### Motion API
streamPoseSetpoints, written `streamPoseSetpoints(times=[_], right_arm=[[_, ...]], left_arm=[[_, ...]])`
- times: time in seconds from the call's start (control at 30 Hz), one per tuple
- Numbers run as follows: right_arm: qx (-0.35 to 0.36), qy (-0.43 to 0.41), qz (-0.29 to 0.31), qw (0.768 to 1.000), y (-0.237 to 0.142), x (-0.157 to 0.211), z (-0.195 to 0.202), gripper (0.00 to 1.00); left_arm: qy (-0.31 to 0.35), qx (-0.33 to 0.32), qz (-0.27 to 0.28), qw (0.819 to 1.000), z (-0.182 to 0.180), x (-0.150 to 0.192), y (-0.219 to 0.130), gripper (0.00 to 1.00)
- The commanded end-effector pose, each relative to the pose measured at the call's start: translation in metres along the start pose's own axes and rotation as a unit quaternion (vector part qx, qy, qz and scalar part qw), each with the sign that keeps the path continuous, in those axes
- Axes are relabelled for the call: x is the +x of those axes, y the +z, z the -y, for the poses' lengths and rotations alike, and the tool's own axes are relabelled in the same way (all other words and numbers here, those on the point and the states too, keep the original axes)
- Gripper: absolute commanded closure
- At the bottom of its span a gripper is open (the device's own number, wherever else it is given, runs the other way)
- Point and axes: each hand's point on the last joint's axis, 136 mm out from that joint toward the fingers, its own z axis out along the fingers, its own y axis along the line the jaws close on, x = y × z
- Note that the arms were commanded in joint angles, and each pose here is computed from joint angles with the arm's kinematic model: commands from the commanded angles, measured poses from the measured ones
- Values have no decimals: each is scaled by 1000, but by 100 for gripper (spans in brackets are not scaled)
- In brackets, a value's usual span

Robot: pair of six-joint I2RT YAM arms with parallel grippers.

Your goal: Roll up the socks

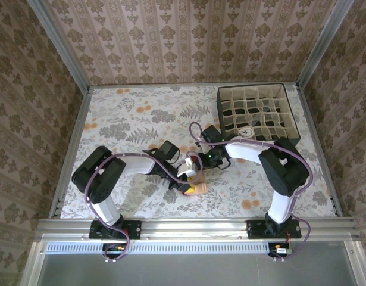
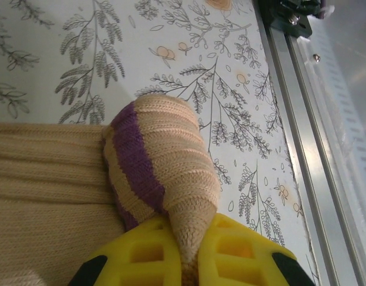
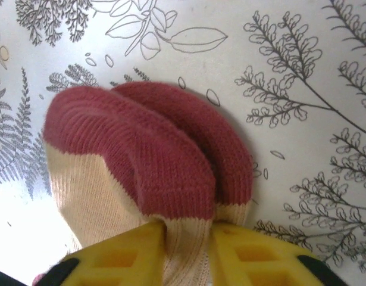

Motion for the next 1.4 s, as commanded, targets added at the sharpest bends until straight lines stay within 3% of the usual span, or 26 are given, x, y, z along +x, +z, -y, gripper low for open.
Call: streamPoseSetpoints(times=[0.0, 0.17, 0.37, 0.6, 0.93, 1.03, 1.2, 1.37], right_arm=[[-1, -24, 27, 999, -16, -1, -3, 67], [-23, -36, 69, 997, -42, -1, -15, 56], [-49, -38, 78, 995, -56, 23, -25, 53], [-81, -55, 56, 994, -43, 60, -37, 50], [-95, -61, 14, 994, -21, 72, -44, 51], [-71, -50, -2, 996, -14, 76, -35, 58], [3, -10, -40, 999, -4, 88, -6, 85], [27, 19, -68, 997, 4, 97, 6, 95]], left_arm=[[-75, 3, -31, 997, -4, 23, 1, 100], [-86, -13, -38, 995, -14, 26, 3, 100], [-92, -26, -42, 995, -22, 26, 5, 100], [-102, -28, -48, 993, -28, 28, 7, 100], [-125, -40, -55, 990, -38, 33, 8, 100], [-126, -50, -55, 989, -42, 33, 7, 100], [-104, -69, -46, 991, -44, 29, 3, 91], [-25, -102, -30, 994, -36, 13, -11, 84]])
